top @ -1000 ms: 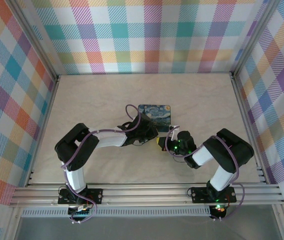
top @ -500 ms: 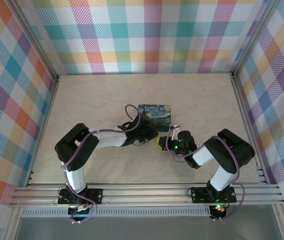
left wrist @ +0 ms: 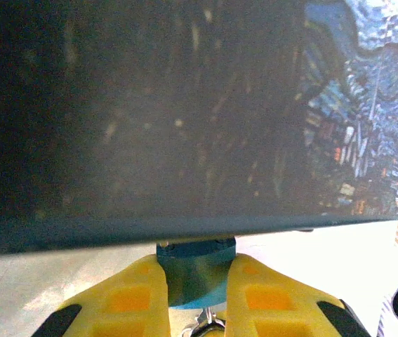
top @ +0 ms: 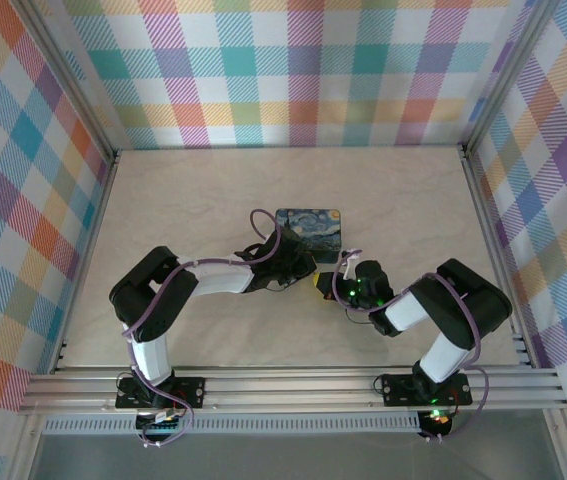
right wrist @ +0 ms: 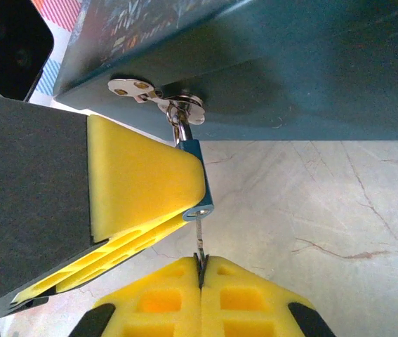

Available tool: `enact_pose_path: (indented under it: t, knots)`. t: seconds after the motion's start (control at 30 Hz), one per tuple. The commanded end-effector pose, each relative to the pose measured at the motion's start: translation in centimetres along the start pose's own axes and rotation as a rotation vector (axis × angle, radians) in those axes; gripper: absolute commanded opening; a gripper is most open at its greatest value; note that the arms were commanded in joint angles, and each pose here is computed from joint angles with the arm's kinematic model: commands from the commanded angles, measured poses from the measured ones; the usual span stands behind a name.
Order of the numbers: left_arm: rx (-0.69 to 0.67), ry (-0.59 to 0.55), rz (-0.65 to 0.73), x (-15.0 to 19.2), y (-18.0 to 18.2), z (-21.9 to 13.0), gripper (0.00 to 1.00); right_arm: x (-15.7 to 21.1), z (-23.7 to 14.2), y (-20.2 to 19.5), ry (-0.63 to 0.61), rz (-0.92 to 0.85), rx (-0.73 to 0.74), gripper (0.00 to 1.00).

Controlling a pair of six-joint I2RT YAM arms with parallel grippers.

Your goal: Unlock the padlock with the key

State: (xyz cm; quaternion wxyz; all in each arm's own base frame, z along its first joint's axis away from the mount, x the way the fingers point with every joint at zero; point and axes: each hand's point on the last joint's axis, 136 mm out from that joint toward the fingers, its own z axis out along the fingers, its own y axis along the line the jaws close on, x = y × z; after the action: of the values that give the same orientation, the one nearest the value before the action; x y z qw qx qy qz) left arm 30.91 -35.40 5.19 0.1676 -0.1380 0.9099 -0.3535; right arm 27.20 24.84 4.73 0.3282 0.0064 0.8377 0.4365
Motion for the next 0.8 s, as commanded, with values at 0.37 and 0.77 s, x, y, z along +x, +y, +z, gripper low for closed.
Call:
enact_pose_path:
  t: [0.37, 0.77]
  knots:
    - [-0.096, 0.075, 0.002, 2.6, 3.0, 0.5, 0.22, -1.8, 0.3, 5.7, -0.076, -0.11, -0.237, 0.0]
    - [-0.102, 0.043, -0.006, 1.4, 3.5, -1.0, 0.32, -0.9, 0.6, 4.2, -0.073, -0.072, -0.211, 0.0]
